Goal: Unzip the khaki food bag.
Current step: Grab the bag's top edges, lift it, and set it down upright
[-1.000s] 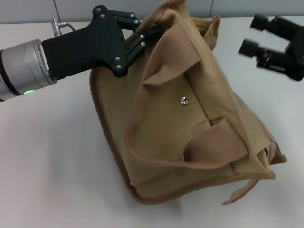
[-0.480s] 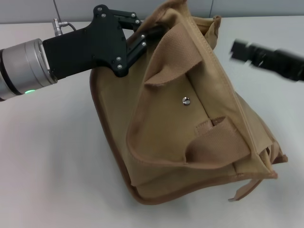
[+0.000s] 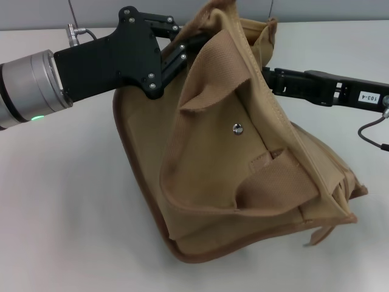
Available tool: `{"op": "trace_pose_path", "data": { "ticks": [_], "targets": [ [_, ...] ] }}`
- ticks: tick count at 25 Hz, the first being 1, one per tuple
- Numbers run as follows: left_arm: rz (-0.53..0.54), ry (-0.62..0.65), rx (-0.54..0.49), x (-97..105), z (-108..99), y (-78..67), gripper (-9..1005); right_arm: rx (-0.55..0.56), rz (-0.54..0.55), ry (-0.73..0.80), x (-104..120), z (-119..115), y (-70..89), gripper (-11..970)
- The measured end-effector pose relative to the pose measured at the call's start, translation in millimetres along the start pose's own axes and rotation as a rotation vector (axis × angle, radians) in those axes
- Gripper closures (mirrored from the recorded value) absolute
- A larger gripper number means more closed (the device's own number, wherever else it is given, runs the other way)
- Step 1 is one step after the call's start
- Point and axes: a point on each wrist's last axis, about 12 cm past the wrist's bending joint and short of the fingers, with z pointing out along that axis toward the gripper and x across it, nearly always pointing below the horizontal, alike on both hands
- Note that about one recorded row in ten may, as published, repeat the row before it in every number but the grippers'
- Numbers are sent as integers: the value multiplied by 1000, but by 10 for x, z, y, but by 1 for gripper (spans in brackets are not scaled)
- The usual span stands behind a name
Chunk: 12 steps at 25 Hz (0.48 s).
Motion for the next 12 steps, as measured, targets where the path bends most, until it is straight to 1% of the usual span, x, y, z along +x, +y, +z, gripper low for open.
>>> {"op": "trace_pose_path", "data": {
  "ticks": [4, 5, 6, 7, 9, 10, 11, 12],
  "targets": [
    [-1, -1, 1, 1, -4, -6, 915, -16, 6, -9, 15, -39, 23, 152],
    [-1, -1, 0, 1, -6, -7, 915, -21, -3, -17, 25, -76, 39, 152],
    [-2, -1, -2, 2, -12, -8, 914, -26, -45, -30, 46, -176, 73, 153],
    [-2, -1, -2, 2, -12, -8, 914, -26, -45, -30, 46, -176, 73, 153],
    [-3, -1, -4, 4, -19, -10, 914, -26, -136, -43, 77, -312, 127, 154],
    [-3, -1, -5, 4, -21, -10, 913, -17, -203, -53, 90, -384, 156, 155],
    [-3, -1, -6, 4, -23, -10, 913, 16, -363, -73, 131, -502, 214, 155],
    [-3, -1, -6, 4, -24, -9, 913, 16, -363, -73, 131, -502, 214, 155]
  ]
}}
